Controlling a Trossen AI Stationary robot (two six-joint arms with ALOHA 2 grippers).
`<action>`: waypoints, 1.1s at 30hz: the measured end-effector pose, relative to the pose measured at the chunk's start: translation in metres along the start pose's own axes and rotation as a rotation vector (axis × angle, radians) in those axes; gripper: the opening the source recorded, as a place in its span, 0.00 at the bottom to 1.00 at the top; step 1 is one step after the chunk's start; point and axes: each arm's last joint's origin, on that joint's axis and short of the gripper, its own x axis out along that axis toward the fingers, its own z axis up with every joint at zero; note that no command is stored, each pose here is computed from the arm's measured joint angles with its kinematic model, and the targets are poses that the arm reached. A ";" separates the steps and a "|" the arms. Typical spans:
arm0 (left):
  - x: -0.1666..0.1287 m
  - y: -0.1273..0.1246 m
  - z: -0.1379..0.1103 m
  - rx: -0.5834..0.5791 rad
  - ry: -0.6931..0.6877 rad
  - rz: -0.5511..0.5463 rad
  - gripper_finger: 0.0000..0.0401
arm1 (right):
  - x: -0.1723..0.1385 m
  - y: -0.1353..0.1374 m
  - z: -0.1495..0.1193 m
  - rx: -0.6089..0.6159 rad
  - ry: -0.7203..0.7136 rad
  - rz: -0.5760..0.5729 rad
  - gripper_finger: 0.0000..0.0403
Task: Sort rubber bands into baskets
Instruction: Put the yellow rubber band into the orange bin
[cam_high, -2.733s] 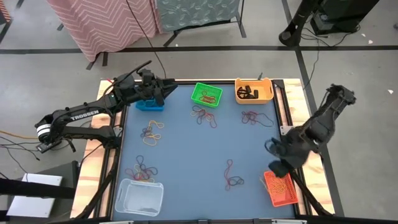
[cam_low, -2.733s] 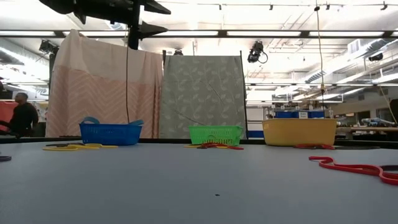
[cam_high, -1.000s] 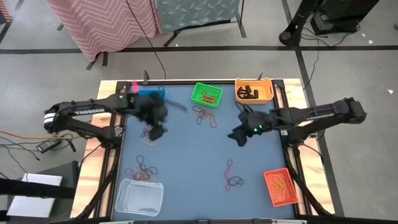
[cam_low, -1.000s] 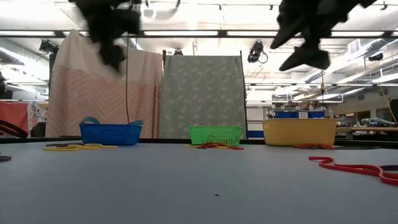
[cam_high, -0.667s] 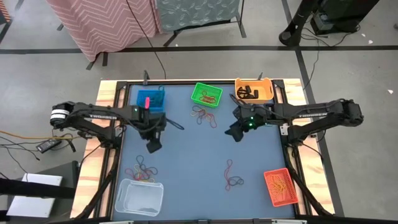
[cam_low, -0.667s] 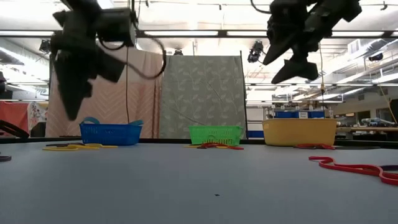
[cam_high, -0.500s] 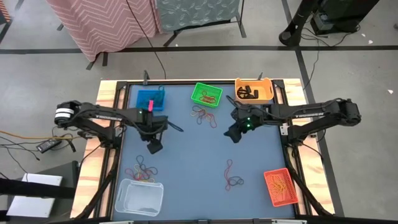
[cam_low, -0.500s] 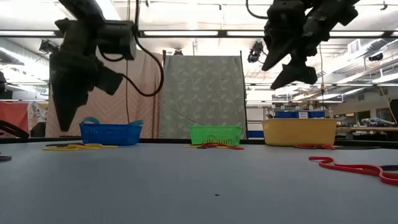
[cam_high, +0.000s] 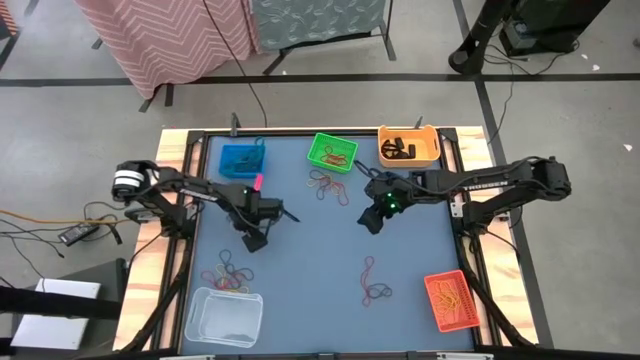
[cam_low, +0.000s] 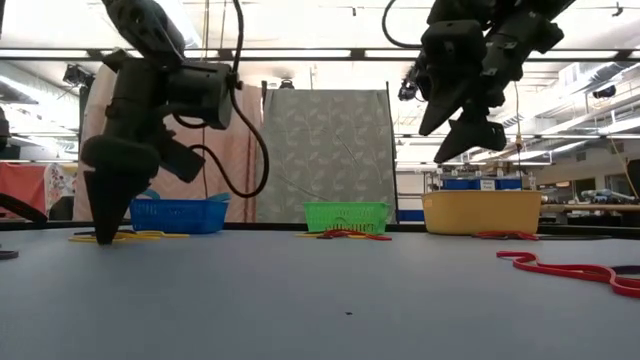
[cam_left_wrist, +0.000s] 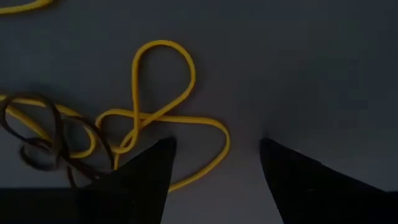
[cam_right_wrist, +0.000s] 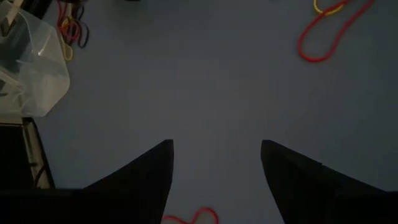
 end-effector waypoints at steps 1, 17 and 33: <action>0.001 -0.002 0.000 0.000 0.001 0.012 0.60 | 0.001 0.000 0.000 0.001 0.002 -0.003 0.63; -0.017 -0.022 0.000 0.028 -0.111 -0.050 0.01 | 0.002 0.001 0.001 -0.039 -0.007 0.011 0.62; -0.167 -0.033 0.029 0.293 -0.630 -0.253 0.00 | -0.068 0.020 0.028 -0.063 -0.382 0.361 0.61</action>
